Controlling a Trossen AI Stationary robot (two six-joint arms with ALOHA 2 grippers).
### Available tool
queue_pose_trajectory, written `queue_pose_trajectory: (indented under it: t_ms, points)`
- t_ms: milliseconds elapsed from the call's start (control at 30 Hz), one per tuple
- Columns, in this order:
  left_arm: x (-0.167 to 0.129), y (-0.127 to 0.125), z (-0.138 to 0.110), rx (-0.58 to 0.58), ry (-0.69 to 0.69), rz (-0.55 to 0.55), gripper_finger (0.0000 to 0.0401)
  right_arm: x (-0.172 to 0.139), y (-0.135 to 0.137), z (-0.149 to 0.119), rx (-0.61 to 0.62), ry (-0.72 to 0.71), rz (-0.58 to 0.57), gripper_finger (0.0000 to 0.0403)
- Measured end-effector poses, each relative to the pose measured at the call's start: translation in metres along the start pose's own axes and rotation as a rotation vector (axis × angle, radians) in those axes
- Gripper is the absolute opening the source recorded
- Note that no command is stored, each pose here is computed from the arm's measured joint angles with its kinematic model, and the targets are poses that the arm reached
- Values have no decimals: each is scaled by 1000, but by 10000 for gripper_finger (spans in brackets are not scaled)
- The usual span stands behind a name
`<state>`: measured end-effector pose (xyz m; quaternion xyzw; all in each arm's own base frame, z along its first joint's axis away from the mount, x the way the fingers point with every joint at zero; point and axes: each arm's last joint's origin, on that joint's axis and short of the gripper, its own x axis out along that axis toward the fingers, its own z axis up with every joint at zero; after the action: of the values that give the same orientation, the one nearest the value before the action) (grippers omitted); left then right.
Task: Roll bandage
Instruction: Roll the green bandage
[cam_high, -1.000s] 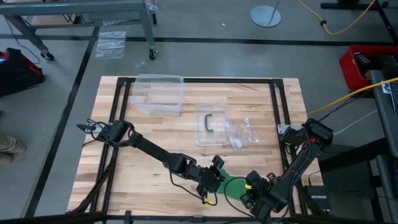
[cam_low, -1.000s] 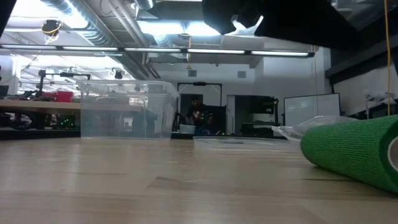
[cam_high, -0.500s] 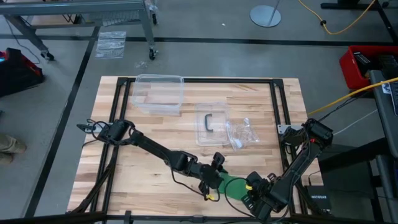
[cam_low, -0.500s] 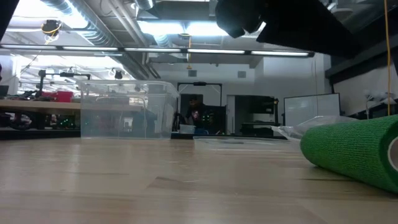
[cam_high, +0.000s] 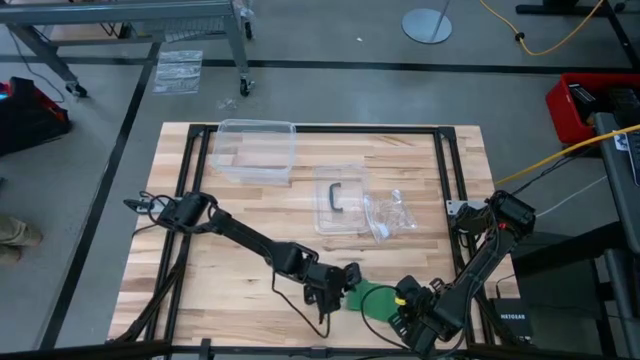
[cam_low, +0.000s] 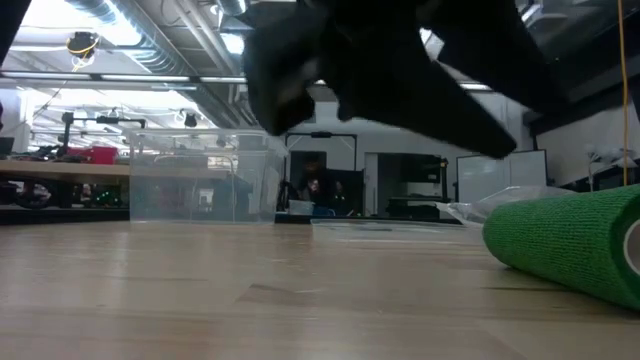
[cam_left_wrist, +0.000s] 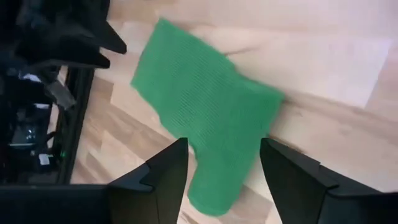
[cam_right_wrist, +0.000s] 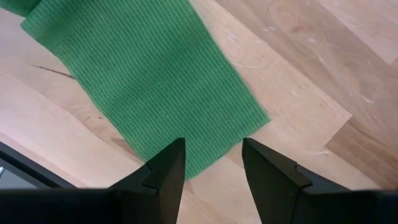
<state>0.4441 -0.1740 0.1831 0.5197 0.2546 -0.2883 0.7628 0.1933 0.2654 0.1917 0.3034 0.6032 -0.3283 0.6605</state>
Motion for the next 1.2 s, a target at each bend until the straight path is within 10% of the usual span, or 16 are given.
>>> queue_pose_trajectory:
  t_ms: [1200]
  points:
    - [64,-21,-12,540,92,65,190,0,4,-2,4,23,40,165]
